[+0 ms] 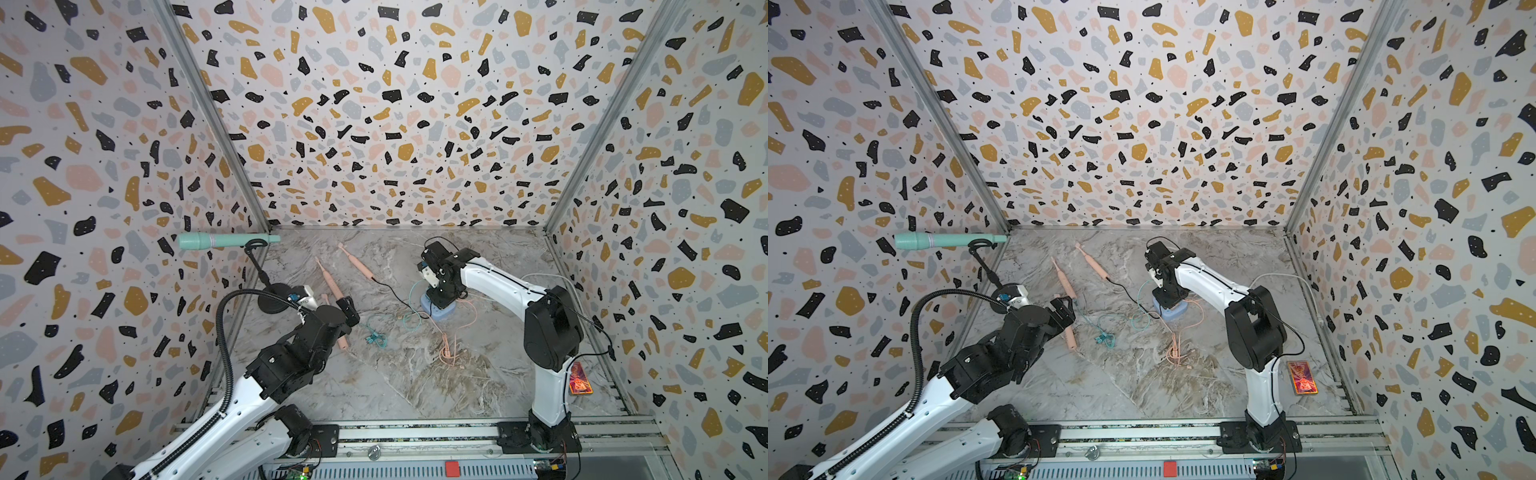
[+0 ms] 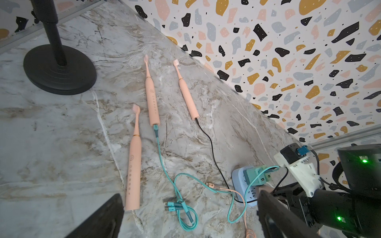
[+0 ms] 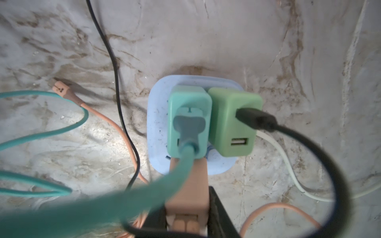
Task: Charge the electric toothbrush
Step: Insert the plug into the socket.
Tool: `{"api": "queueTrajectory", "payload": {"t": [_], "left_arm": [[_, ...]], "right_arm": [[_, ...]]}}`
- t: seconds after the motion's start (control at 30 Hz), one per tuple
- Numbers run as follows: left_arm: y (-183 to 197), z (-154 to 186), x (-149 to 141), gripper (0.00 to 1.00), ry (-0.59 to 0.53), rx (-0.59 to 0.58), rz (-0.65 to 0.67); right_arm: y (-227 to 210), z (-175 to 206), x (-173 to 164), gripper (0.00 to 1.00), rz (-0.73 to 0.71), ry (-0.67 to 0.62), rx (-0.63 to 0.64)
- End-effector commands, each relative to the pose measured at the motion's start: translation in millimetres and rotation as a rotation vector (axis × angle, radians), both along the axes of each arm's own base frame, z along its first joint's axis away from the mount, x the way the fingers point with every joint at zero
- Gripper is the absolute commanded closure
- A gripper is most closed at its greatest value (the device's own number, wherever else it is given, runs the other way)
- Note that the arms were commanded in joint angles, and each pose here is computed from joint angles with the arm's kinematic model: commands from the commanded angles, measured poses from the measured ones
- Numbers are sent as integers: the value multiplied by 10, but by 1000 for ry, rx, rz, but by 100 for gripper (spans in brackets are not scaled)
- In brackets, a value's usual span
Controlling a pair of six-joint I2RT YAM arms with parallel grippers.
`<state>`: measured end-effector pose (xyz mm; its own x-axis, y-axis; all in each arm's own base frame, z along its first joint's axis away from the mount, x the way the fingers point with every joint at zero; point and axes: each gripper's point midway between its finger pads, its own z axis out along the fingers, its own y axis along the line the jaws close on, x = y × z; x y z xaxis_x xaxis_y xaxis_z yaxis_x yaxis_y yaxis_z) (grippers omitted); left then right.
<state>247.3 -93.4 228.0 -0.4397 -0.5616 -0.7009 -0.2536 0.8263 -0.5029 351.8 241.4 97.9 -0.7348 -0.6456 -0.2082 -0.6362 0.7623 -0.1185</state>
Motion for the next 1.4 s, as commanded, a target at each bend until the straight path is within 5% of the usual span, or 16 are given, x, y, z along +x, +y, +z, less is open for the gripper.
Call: {"api": "queueTrajectory", "payload": {"t": [0.0,0.77,1.37], "left_arm": [[36,-23,8,0,-10,16,7],[37,26,5,1,-16,33,-8],[9,-23,-1,1,-6,15,-18]], "right_arm": [[10,97,-3,100,15,-5,-16],[-43,309,-118,100,15,-22,33],[-70,97,-99,100,17,18,-6]]}}
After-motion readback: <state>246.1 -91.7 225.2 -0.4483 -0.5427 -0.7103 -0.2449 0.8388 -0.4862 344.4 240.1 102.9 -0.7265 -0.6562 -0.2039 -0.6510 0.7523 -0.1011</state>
